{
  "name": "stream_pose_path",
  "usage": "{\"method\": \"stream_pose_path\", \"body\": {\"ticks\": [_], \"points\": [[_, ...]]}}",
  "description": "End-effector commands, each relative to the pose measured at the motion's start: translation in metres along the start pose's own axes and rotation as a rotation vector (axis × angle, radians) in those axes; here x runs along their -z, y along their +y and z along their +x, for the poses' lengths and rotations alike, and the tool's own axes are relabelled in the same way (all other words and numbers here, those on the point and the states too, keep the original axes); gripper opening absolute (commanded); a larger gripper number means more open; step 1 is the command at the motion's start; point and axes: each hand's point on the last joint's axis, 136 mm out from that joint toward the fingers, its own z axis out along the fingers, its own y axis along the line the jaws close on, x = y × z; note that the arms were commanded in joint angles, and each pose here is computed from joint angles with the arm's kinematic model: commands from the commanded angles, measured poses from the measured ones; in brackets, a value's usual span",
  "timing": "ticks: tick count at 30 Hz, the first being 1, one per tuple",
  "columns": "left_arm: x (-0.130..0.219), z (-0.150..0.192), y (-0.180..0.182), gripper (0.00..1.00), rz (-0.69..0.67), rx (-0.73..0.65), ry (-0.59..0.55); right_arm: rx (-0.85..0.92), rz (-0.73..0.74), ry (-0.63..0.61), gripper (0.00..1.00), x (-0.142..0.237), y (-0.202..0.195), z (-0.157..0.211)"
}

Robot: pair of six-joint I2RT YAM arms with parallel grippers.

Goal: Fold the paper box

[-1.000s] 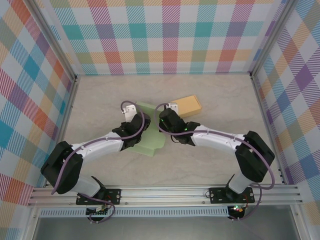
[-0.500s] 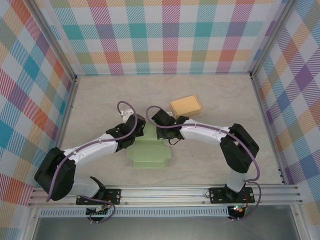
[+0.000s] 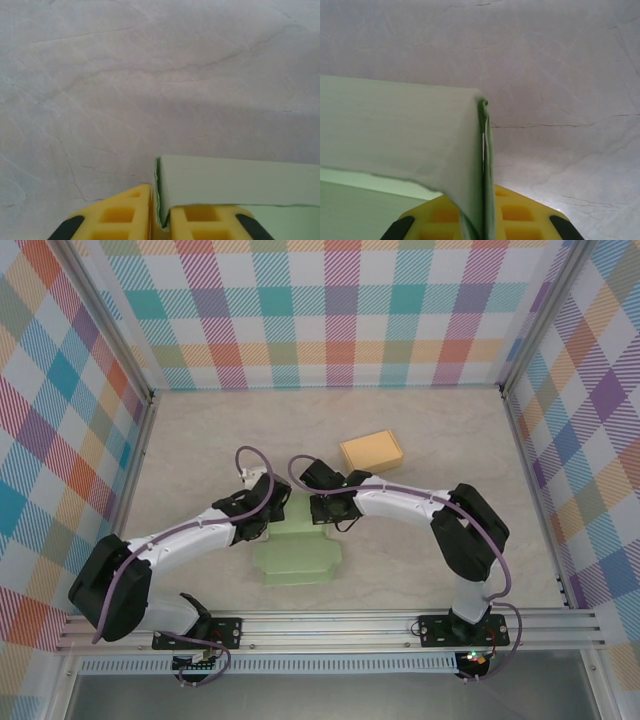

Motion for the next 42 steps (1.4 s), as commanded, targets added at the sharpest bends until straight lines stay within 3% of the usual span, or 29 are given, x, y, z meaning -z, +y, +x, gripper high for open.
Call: {"method": "stream_pose_path", "body": {"ticks": [1, 7, 10, 12, 15, 17, 22, 28, 31, 36, 39, 42], "points": [[-0.009, 0.008, 0.024, 0.09, -0.137, -0.013, -0.006, -0.013, -0.017, 0.025, 0.00, 0.001, 0.007, 0.002], [-0.014, 0.014, 0.030, 0.08, -0.243, -0.061, -0.009, -0.008, -0.002, 0.043, 0.00, -0.002, 0.007, 0.003], [-0.014, 0.018, 0.023, 0.10, -0.214, -0.064, 0.011, 0.005, 0.043, 0.069, 0.00, -0.008, -0.002, 0.006], [-0.010, 0.017, 0.010, 0.22, -0.129, -0.043, 0.022, 0.017, 0.075, 0.097, 0.00, -0.013, -0.011, 0.008], [0.007, 0.008, -0.011, 0.51, 0.014, -0.022, 0.025, 0.033, 0.110, 0.151, 0.00, -0.019, -0.022, 0.013], [0.024, -0.002, -0.022, 0.60, 0.095, -0.011, 0.016, 0.047, 0.128, 0.186, 0.00, -0.023, -0.028, 0.016], [0.061, -0.021, -0.021, 0.64, 0.180, 0.026, -0.039, 0.090, 0.179, 0.252, 0.00, -0.025, -0.042, 0.019], [0.088, -0.038, 0.017, 0.70, 0.108, 0.066, -0.151, 0.208, 0.275, 0.361, 0.04, -0.031, -0.058, 0.026], [0.096, -0.044, 0.027, 0.71, 0.091, 0.076, -0.187, 0.243, 0.338, 0.392, 0.10, -0.040, -0.068, 0.027], [0.097, -0.046, 0.034, 0.71, 0.080, 0.079, -0.207, 0.260, 0.376, 0.401, 0.11, -0.051, -0.073, 0.026], [0.095, -0.047, 0.035, 0.71, 0.070, 0.075, -0.211, 0.270, 0.390, 0.417, 0.19, -0.056, -0.075, 0.027], [0.094, -0.049, 0.035, 0.71, 0.066, 0.070, -0.218, 0.282, 0.421, 0.428, 0.06, -0.061, -0.080, 0.028]]}}
